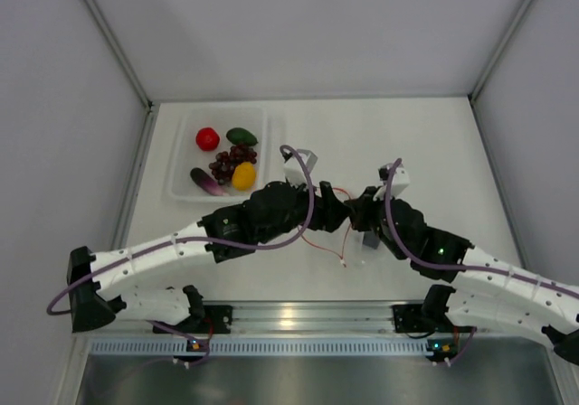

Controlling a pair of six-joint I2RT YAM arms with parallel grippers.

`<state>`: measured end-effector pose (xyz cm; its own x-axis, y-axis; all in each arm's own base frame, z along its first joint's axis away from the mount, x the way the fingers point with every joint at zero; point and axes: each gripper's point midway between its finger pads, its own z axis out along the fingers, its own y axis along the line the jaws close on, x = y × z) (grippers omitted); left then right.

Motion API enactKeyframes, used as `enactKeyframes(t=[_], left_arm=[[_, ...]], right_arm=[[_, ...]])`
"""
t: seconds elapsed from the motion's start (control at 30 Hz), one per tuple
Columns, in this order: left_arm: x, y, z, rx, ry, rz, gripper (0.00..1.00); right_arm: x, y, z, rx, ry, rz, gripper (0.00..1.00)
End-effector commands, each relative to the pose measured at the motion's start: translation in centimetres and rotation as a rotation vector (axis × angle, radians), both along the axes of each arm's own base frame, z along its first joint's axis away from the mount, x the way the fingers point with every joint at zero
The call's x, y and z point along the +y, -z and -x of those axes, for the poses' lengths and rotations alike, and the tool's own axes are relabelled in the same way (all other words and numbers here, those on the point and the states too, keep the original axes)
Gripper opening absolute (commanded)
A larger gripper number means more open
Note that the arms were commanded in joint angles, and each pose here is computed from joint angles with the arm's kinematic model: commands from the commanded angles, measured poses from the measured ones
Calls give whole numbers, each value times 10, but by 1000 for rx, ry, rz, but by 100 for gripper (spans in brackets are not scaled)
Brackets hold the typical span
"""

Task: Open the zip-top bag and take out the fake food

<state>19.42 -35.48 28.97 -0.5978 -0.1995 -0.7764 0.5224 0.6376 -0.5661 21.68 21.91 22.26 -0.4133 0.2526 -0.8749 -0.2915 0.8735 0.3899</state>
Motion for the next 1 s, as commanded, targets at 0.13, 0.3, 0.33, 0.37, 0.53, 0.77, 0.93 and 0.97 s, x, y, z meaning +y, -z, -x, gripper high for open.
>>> enactKeyframes(t=[0.13, 0.3, 0.33, 0.37, 0.53, 0.77, 0.93, 0.97], left_arm=[[-5, 4, 8, -49, -142, -3, 61], [6, 37, -4, -30, -246, -90, 42], [6, 40, -5, -29, -252, -94, 39], [3, 47, -8, -29, -247, -116, 38], [-1, 66, -22, -2, -239, -213, 19], [54, 91, -55, 23, -402, -415, 11], [52, 102, -61, 46, -376, -453, 8], [47, 104, -60, 52, -358, -454, 6]], right_arm=[[9, -64, -4, -84, 19, -291, 0], [6, -78, -3, -130, 24, -402, 0], [6, -78, -4, -128, 31, -407, 0], [7, -79, -4, -121, 30, -417, 0], [8, -95, 8, -145, -29, -546, 0], [-25, -50, 6, -69, 108, -429, 0], [-47, -12, 15, -28, 158, -413, 0], [-49, -5, 16, -21, 159, -419, 0]])
